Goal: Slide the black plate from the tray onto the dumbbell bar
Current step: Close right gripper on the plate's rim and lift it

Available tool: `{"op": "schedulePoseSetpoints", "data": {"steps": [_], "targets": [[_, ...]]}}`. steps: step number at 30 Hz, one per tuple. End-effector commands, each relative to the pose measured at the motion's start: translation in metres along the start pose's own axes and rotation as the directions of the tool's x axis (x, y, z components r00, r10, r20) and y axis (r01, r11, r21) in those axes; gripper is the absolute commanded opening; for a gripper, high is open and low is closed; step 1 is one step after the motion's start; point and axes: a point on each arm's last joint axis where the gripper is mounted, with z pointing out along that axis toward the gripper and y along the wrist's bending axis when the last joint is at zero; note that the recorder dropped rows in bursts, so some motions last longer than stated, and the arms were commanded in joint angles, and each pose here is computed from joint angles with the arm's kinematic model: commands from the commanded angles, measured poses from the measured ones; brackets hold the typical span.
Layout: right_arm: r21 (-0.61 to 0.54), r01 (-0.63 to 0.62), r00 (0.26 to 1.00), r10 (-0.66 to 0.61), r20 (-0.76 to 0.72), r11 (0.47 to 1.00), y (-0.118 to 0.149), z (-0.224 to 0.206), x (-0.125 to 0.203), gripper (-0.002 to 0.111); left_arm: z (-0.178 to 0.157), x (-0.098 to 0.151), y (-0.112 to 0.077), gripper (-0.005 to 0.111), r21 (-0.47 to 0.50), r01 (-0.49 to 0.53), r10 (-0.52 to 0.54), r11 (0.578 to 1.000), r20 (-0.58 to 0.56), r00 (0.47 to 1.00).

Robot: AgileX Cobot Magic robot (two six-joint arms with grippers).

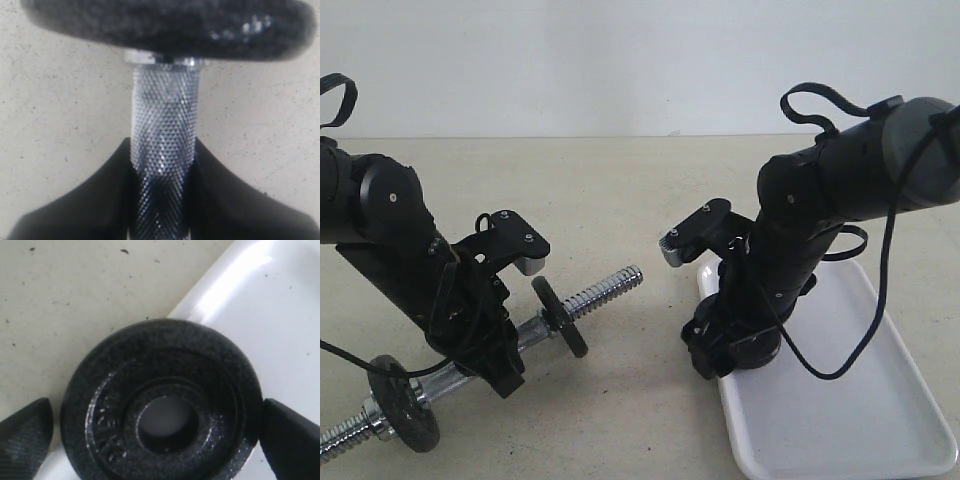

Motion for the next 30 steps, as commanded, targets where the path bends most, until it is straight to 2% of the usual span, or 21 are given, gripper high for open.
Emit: {"op": "schedulePoseSetpoints", "data": {"steps": [1,30], "targets": [[-0.01,-0.031,0.999,0.032,0.028,0.999,0.0012,-0.0011,-0.0031,0.105,-0.0043,0.0016,-0.0037,0.004,0.022,0.006,-0.006,1.0,-0.011,1.0],[-0.022,-0.055,0.998,0.056,0.039,0.998,0.0022,-0.0012,-0.0041,0.105,-0.0043,0.0021,-0.0041,0.004,0.027,0.006,-0.006,1.0,-0.017,1.0]]}}
